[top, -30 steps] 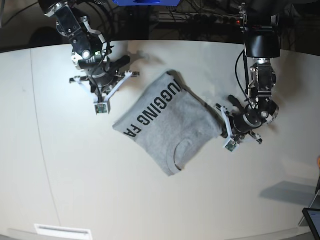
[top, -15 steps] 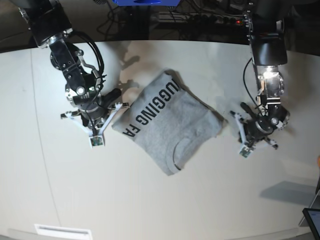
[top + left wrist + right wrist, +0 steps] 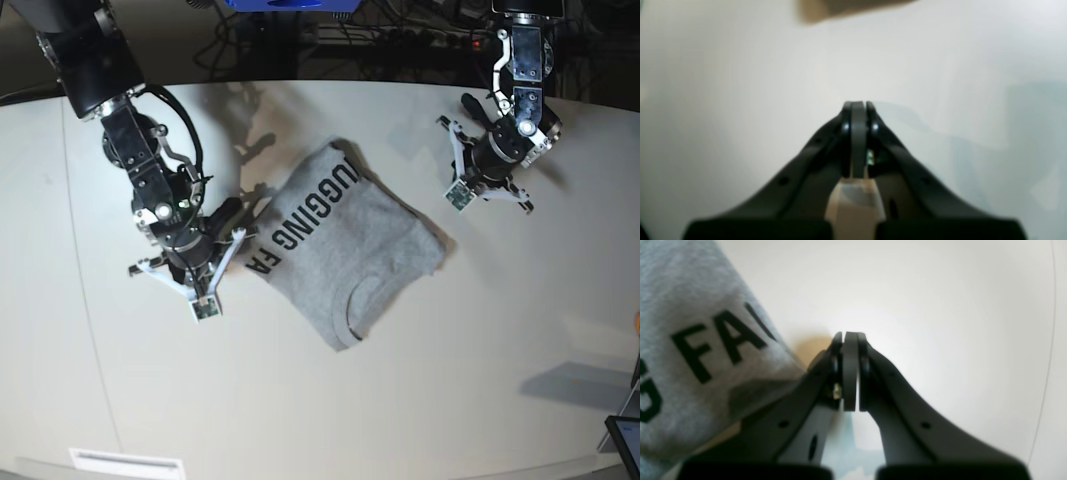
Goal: Fold the T-shirt properly
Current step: 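Rotate the folded shirt with both grippers, swinging the left gripper's edge, then drag the shirt's edge with the left gripper to square the rectangle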
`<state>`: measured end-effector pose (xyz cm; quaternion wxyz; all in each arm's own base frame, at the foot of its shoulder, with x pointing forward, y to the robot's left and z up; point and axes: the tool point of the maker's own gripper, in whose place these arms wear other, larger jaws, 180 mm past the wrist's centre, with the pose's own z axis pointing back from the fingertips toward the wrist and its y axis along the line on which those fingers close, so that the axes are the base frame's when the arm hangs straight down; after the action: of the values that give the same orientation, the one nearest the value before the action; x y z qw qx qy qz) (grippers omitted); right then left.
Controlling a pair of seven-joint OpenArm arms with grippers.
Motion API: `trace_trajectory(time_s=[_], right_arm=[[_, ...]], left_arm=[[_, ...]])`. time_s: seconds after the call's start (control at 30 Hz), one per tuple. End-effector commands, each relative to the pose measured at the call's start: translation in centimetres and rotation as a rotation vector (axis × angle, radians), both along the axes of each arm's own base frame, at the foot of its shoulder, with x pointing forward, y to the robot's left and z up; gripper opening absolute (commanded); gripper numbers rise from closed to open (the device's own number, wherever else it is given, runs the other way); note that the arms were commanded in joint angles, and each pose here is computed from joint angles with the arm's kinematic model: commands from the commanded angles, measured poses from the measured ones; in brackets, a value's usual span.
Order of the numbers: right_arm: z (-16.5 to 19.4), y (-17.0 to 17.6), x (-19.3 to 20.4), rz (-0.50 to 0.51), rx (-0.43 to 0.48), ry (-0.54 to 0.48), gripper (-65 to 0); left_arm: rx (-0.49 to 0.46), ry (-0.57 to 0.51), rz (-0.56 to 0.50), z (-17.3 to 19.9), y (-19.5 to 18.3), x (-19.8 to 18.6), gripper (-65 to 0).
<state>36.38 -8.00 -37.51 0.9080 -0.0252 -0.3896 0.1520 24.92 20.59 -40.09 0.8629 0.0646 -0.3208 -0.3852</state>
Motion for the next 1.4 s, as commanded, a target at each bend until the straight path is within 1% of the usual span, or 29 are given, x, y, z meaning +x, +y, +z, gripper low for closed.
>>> trace_trajectory(time_s=[0.0,0.1,0.17,0.23,0.3,0.37,0.53,0.7,0.9,1.17,1.37], right_arm=[[1.7,0.1,1.4,0.013,0.000,-0.062,-64.9],[1.9,0.5,1.6,0.033,-0.002,-0.067,-64.9],[1.7,0.4,1.8,0.037,-0.010,-0.060,-64.9],[1.2,0.6,1.8,0.068,-0.020,-0.045,-64.9],[0.9,1.3,1.9,0.116,-0.017,-0.050,-64.9],[0.4,1.5,1.9,0.134,-0.015,-0.047,-64.9],[-1.4,1.3,1.3,0.150,-0.030,0.001,-64.9],[-2.1,1.7,0.3,0.155,-0.020,0.021,-65.0],[-2.2,2.7,-1.7,0.171,0.009,0.030,-65.0],[-2.8,3.3,-4.0,0.183,0.031,0.052,-65.0],[-3.1,3.8,-5.4,0.190,0.047,0.064,-65.0]], left_arm=[[0.013,-0.029,0.001,0.8,0.4,0.6,-65.0],[0.009,-0.020,0.010,0.4,0.6,0.6,-65.0],[-0.003,-0.051,0.013,1.2,0.2,1.9,-65.0],[-0.013,-0.061,0.021,1.2,0.0,2.7,-65.0],[-0.018,-0.059,0.022,1.0,0.0,3.2,-65.0],[-0.030,-0.062,0.026,0.9,-0.3,3.8,-65.0],[-0.062,-0.050,0.047,0.2,-0.9,4.5,-65.0],[-0.087,-0.046,0.069,-0.3,-1.0,6.0,-65.0],[-0.098,-0.066,0.085,0.3,-0.6,8.6,-65.0],[-0.114,-0.035,0.006,-0.4,-3.7,11.6,-65.0],[-0.173,-0.033,-0.005,-0.3,-6.4,13.7,-65.0]])
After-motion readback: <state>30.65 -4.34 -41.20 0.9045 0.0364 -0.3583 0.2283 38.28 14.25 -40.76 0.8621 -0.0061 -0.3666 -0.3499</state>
